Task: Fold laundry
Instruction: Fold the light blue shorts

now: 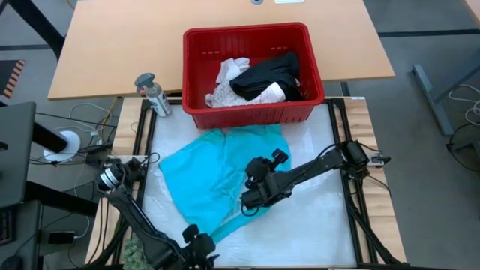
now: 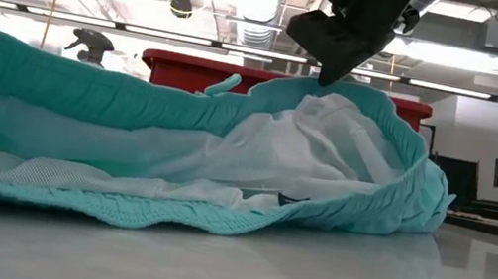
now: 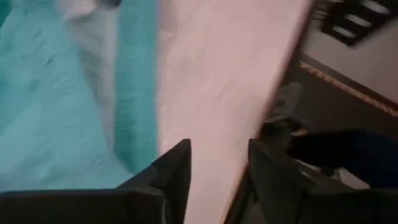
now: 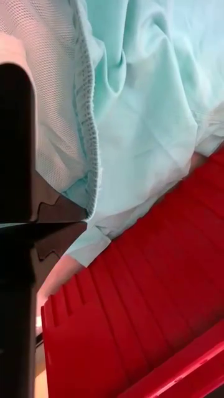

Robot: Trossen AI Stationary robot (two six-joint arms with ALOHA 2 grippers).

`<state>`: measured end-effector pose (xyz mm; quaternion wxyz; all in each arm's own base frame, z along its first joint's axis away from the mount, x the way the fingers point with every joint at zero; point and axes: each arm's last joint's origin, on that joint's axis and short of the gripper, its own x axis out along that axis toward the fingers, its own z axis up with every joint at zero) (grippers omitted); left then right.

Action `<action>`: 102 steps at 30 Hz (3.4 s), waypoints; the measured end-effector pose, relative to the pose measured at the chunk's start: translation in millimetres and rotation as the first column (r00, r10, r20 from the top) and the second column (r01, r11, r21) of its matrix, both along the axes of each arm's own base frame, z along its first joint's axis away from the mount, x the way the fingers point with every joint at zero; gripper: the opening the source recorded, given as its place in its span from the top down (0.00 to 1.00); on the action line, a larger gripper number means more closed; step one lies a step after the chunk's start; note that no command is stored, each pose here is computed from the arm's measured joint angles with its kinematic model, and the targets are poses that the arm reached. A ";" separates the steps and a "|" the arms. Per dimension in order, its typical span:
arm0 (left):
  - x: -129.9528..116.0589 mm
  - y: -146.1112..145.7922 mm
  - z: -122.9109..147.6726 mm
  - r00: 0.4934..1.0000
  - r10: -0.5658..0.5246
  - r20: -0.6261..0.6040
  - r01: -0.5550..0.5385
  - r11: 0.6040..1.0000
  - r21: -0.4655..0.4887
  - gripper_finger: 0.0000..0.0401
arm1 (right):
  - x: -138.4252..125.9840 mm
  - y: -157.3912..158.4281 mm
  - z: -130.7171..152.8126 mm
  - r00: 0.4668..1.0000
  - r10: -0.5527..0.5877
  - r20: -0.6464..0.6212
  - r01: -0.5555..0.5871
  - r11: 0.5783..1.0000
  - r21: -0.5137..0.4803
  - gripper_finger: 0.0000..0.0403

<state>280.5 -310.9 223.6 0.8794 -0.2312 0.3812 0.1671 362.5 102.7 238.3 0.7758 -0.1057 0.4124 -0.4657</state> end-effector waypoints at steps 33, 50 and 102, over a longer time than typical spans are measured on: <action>21.5 -14.4 -58.8 0.861 0.368 -0.351 -0.310 0.927 0.210 0.71 | 5.4 -9.3 -0.3 0.999 0.017 -0.037 -0.018 1.000 -0.007 0.96; 36.9 -14.9 -46.3 0.841 0.454 -0.296 -0.386 0.885 0.259 0.71 | 7.6 -16.7 -0.3 0.999 0.010 -0.051 -0.010 1.000 -0.010 0.96; 37.6 -2.9 -7.7 0.910 0.244 -0.336 -0.132 0.937 0.323 1.00 | -21.5 6.0 0.7 0.965 0.014 -0.261 0.001 0.998 0.055 0.95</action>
